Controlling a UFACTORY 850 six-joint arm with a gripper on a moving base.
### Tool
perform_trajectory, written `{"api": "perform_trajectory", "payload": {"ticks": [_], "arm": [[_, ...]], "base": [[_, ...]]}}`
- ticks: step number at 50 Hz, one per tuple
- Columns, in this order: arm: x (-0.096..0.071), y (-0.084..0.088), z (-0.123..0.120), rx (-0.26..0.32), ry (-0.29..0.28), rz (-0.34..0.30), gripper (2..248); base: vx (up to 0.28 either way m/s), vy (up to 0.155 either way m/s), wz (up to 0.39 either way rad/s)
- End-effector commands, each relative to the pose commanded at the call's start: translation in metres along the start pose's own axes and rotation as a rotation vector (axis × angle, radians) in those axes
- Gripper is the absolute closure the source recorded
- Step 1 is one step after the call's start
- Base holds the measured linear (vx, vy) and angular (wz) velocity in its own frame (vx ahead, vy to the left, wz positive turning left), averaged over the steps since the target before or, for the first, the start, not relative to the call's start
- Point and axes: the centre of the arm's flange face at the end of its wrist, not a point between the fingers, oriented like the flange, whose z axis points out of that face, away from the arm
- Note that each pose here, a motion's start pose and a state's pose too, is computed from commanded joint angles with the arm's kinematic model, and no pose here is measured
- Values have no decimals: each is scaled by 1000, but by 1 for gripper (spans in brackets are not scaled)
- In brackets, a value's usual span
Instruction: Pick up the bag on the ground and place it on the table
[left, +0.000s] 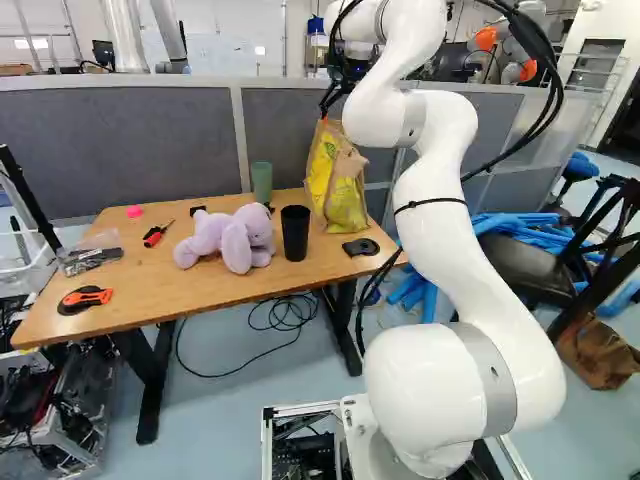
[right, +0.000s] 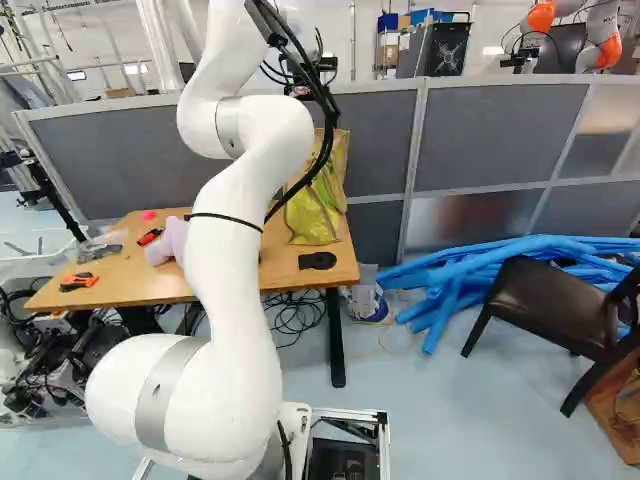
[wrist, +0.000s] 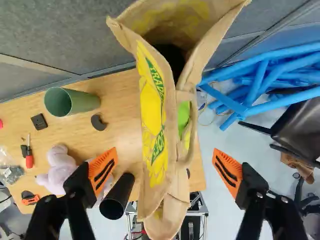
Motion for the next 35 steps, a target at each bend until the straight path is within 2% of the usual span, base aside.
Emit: {"api": "perform_trajectory", "payload": {"ticks": [35], "arm": [[0, 0, 0, 0, 0, 0, 3]], "base": [[-101, -2, 1]]}}
